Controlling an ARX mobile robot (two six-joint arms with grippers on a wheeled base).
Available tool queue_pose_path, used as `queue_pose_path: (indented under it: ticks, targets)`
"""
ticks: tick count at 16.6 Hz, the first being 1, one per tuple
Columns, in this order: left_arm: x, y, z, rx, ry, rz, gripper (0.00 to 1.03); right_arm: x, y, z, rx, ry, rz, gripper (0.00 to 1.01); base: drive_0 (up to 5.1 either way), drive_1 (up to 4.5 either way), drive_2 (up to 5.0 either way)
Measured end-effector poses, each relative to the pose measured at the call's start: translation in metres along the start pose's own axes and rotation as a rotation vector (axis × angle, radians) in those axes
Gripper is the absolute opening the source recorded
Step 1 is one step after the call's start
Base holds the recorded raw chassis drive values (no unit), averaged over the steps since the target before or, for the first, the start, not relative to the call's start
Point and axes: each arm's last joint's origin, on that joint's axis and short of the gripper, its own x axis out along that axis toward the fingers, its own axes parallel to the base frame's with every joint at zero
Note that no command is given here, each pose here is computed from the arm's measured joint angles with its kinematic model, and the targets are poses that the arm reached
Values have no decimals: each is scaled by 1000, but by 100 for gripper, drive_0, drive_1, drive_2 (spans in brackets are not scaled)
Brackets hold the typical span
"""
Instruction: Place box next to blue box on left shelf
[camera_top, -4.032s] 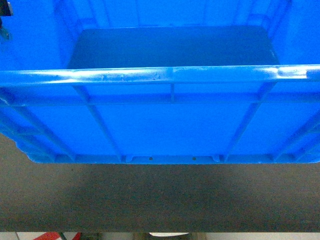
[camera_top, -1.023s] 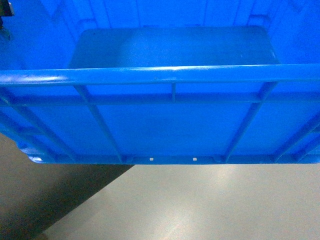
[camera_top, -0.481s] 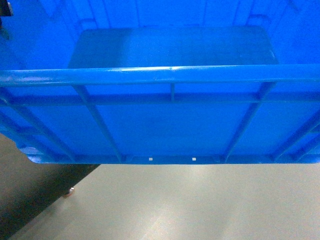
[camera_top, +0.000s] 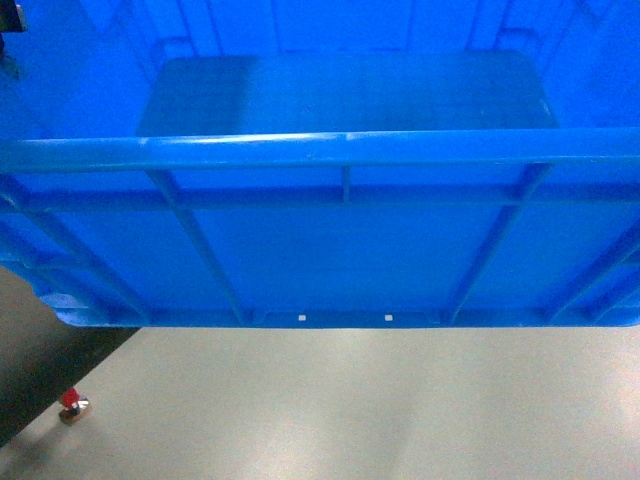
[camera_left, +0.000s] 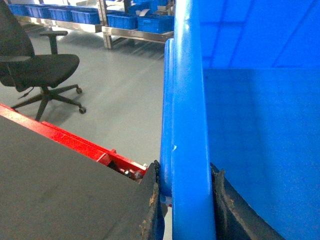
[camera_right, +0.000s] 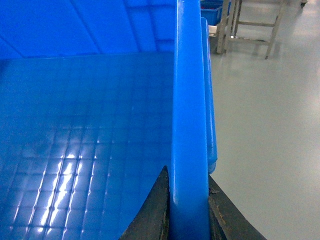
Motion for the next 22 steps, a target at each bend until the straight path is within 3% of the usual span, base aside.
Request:
queue_pose_path:
  ticks: [22]
  targets:
    - [0,-1,1,0,-6,-5,20,-1,-1,1,1,-5,-4,9,-178,-178,-178]
